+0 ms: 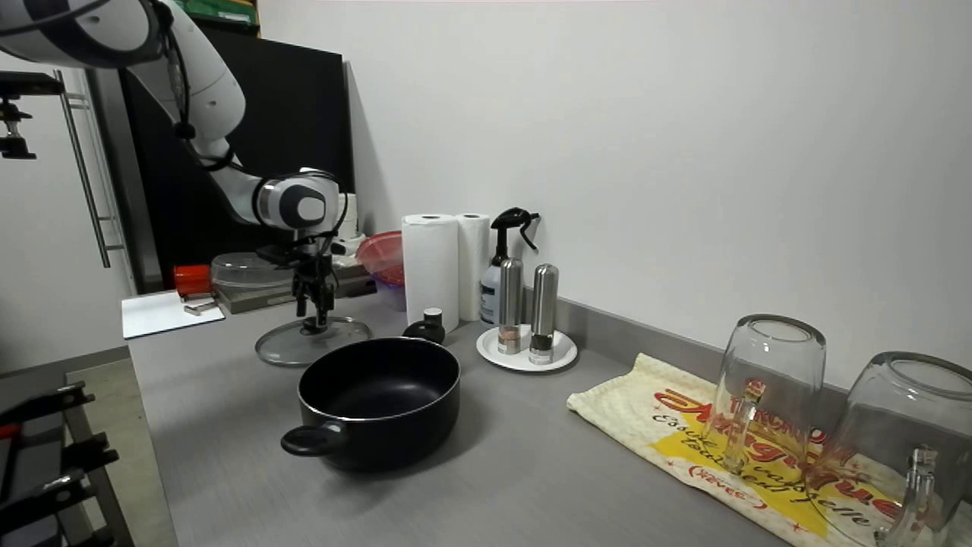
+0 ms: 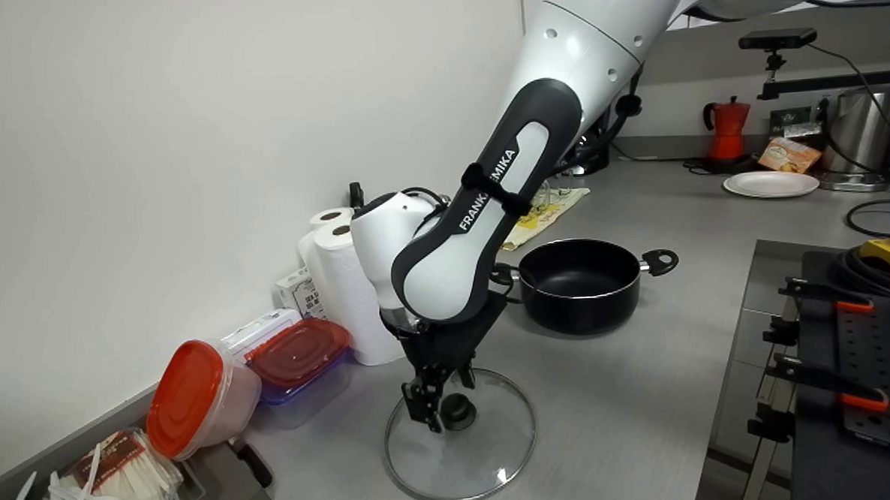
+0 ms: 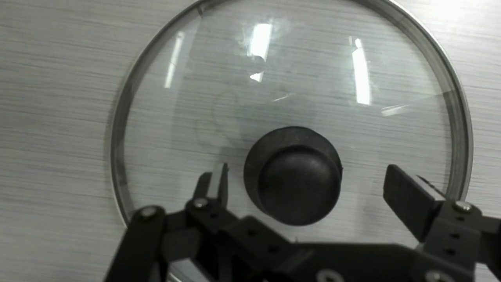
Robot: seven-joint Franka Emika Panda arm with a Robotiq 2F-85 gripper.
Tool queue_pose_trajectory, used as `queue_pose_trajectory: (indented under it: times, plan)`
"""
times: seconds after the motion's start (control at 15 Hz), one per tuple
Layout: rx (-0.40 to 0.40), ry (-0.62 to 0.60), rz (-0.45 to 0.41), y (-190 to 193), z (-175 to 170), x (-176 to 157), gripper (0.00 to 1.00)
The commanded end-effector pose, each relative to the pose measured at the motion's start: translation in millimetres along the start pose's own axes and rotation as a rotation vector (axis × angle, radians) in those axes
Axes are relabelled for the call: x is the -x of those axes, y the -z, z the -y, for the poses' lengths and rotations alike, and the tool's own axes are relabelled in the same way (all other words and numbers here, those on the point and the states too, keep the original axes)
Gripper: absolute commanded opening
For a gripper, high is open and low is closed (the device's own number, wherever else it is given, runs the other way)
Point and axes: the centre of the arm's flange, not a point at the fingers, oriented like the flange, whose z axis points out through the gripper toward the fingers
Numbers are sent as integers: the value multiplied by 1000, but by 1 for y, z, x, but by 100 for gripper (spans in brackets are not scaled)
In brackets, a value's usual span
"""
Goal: Put the lid on the pot
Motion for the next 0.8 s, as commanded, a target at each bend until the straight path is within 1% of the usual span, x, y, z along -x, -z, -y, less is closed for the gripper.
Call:
queue_pose_trajectory:
  times: [0.0, 0.07, 0.13, 0.2, 0.27, 0.6, 0.67, 0.73]
  plan:
    - [-24, 9, 26, -4, 0, -7, 100]
    - [-24, 11, 28, -6, 0, -7, 100]
    - [-23, 14, 29, -6, 0, -7, 75]
    - [-22, 17, 30, -7, 0, -7, 74]
    - [-22, 18, 31, -7, 0, -6, 68]
    - [-22, 18, 38, -5, 0, -7, 29]
    - [-22, 18, 41, -5, 0, -8, 25]
    - [-22, 19, 41, -6, 0, -7, 25]
